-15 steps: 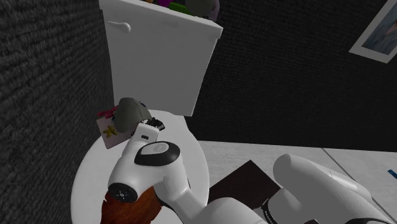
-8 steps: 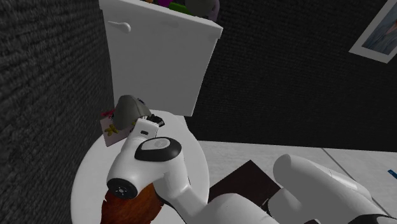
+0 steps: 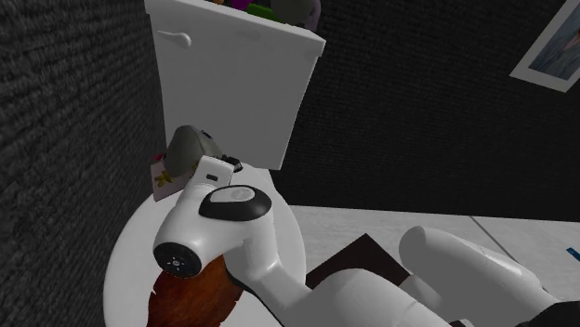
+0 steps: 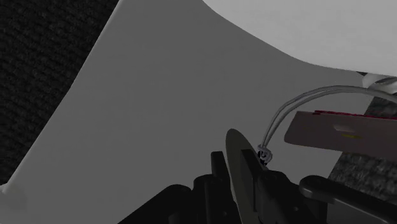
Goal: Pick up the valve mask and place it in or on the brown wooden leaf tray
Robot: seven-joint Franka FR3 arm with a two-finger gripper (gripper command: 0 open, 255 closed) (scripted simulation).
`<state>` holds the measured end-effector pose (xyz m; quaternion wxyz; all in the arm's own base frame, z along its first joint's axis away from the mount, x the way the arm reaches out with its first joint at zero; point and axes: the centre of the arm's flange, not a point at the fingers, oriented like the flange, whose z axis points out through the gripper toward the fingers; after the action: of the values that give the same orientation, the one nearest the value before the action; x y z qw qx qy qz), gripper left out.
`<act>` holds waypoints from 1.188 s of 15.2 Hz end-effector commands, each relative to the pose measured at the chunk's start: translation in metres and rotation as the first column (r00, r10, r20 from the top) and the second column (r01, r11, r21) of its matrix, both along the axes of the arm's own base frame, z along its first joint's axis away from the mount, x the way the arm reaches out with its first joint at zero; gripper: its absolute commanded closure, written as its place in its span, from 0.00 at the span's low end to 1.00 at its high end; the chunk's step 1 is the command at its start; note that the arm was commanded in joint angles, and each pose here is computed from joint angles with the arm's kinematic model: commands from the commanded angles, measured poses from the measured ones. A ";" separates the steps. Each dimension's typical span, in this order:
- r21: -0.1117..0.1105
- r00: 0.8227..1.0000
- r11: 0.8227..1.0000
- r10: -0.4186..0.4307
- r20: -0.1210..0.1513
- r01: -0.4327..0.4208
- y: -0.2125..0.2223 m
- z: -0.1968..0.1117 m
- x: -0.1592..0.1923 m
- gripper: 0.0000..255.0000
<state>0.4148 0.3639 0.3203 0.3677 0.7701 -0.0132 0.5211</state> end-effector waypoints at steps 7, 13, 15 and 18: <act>0.000 1.000 1.000 -0.001 0.000 0.001 0.000 0.039 0.000 1.00; 0.000 1.000 1.000 -0.001 0.000 0.001 0.023 0.040 -0.076 1.00; 0.000 1.000 1.000 -0.001 0.000 0.001 0.031 0.040 -0.101 1.00; 0.000 1.000 1.000 -0.001 0.000 0.001 0.042 0.041 -0.139 1.00</act>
<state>0.2900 0.4037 0.3620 0.3670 0.7703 -0.0126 0.5214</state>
